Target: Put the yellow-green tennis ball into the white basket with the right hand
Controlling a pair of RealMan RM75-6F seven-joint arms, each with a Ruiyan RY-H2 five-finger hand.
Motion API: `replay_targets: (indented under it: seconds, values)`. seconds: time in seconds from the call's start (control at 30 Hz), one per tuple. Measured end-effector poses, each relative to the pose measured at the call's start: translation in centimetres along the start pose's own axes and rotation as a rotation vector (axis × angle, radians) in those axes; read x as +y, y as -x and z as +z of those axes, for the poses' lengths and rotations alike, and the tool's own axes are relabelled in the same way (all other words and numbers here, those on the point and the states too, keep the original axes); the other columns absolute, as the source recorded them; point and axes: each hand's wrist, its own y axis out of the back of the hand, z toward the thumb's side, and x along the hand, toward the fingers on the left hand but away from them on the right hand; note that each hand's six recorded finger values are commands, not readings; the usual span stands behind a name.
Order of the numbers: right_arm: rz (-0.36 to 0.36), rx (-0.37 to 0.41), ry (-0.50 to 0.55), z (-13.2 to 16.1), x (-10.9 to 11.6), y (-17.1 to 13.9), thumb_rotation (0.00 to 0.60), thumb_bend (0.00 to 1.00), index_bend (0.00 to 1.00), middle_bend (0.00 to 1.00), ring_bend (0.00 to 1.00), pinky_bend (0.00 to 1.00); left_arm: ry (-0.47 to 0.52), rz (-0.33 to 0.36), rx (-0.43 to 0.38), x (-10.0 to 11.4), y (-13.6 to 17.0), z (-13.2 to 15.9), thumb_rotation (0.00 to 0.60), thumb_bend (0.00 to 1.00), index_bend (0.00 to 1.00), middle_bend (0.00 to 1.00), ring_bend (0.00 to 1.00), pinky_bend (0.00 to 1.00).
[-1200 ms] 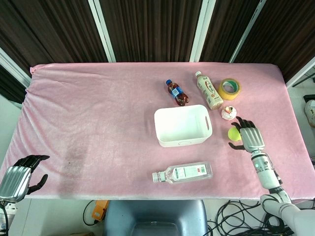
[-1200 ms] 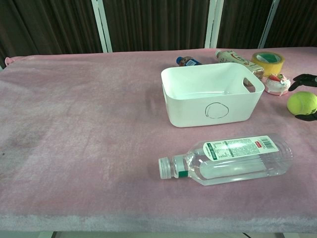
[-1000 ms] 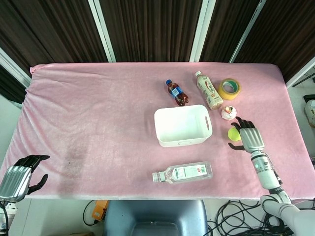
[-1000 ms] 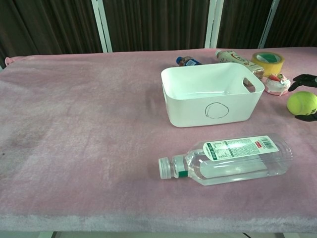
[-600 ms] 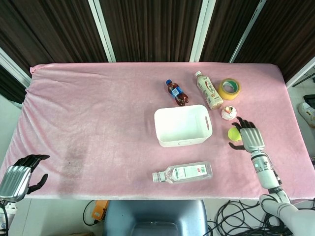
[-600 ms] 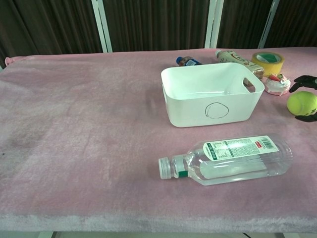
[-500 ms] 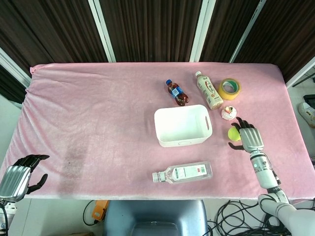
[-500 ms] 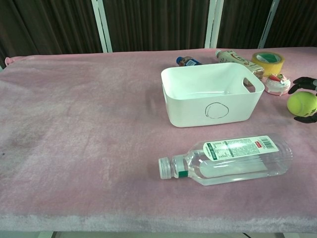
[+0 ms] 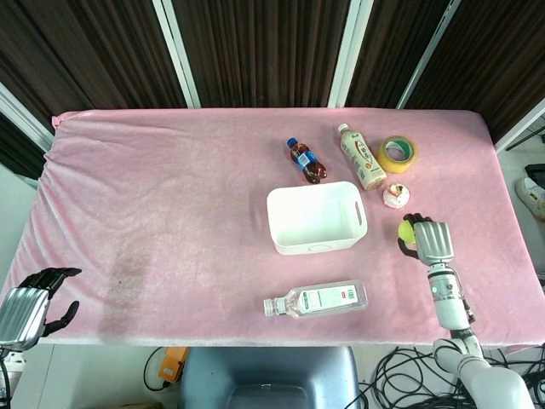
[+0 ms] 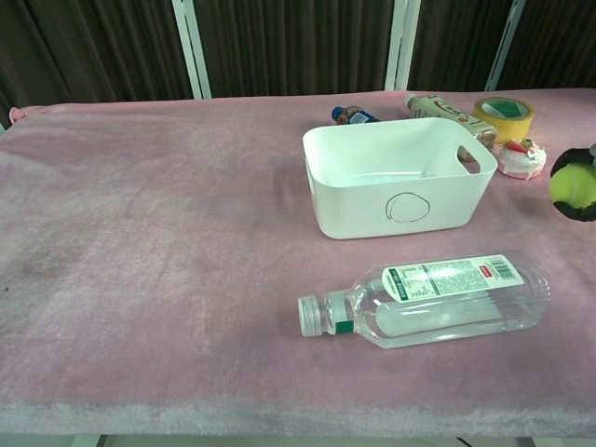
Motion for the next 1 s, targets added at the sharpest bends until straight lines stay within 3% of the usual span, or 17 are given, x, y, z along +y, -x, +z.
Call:
replay_targets:
  seconds: [0.2,0.33,0.47,0.57,0.67,0.83,1.0]
  values:
    - [-0.199,0.038,0.05,1.4,3.4,-0.7,0.6,1.0,0.84,0.51,0.59,0.91,-0.004,0.001,0.001,0.0,0.1,0.0,0.6,0.36,0.29,0.33,0.28,0.36]
    - [-0.374,0.132,0.117,4.3,6.5,-2.0,0.6,1.0,0.84,0.51,0.59,0.91,-0.007,-0.002,-0.001,0.0,0.1,0.1,0.6,0.36,0.3,0.33,0.28,0.36]
    - [-0.443,0.226,0.181,7.9,8.2,-2.6,0.6,1.0,0.83,0.51,0.58,0.89,-0.01,-0.003,-0.004,-0.1,0.1,0.2,0.6,0.36,0.3,0.33,0.28,0.36]
    - [-0.421,0.279,0.202,10.5,8.6,-2.1,0.6,0.95,0.8,0.51,0.57,0.87,-0.007,0.001,-0.002,0.0,0.1,0.2,0.6,0.36,0.3,0.33,0.28,0.36]
    - [-0.356,0.312,0.195,12.4,8.1,-1.0,0.6,0.8,0.7,0.49,0.49,0.78,-0.007,0.001,-0.005,0.0,0.1,0.2,0.6,0.36,0.3,0.33,0.28,0.36]
    - [-0.204,0.342,0.206,15.0,6.3,0.9,0.6,0.49,0.42,0.27,0.19,0.4,-0.002,0.004,-0.003,0.1,0.2,0.1,0.6,0.36,0.3,0.33,0.28,0.36]
    - [-0.106,0.378,0.234,17.0,5.3,1.5,0.6,0.37,0.24,0.15,0.05,0.22,0.009,0.017,0.005,0.4,0.2,-0.2,0.6,0.36,0.3,0.33,0.28,0.36]
